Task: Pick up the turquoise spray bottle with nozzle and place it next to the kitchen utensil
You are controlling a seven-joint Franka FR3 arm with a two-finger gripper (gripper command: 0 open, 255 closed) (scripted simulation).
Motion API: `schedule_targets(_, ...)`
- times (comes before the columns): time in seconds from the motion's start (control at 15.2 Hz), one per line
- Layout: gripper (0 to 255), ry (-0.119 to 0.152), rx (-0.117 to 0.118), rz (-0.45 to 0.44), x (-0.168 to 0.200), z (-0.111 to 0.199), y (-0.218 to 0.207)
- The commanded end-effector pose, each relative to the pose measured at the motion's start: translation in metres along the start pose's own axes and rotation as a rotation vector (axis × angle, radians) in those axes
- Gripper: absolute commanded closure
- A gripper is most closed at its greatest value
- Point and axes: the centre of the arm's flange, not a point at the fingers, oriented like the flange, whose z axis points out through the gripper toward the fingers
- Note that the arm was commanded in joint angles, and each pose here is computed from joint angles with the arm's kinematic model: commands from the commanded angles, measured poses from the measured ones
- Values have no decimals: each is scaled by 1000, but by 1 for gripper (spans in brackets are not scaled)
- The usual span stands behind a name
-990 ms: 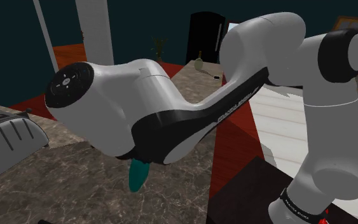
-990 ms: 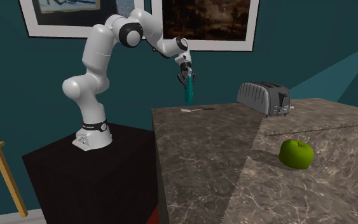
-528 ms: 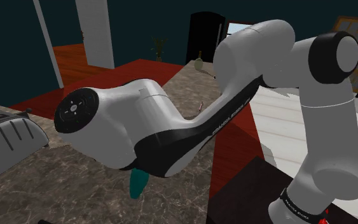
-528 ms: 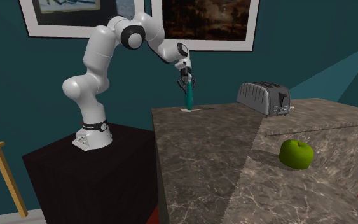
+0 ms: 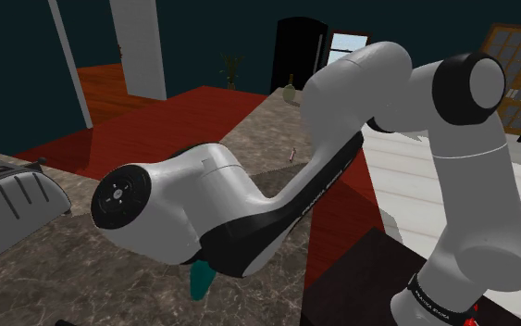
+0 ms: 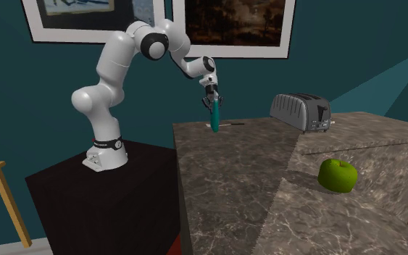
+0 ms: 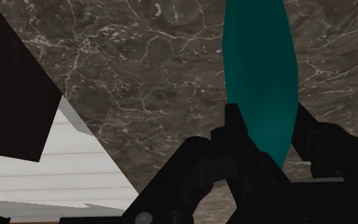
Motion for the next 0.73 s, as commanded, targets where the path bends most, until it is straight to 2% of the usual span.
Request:
schedule_targets(0.0, 255, 0, 0, 0, -5, 8, 0)
schedule_targets(0.2, 255, 0, 0, 0, -15, 26, 0)
schedule_targets(0.66, 255, 0, 0, 0, -15, 26, 0)
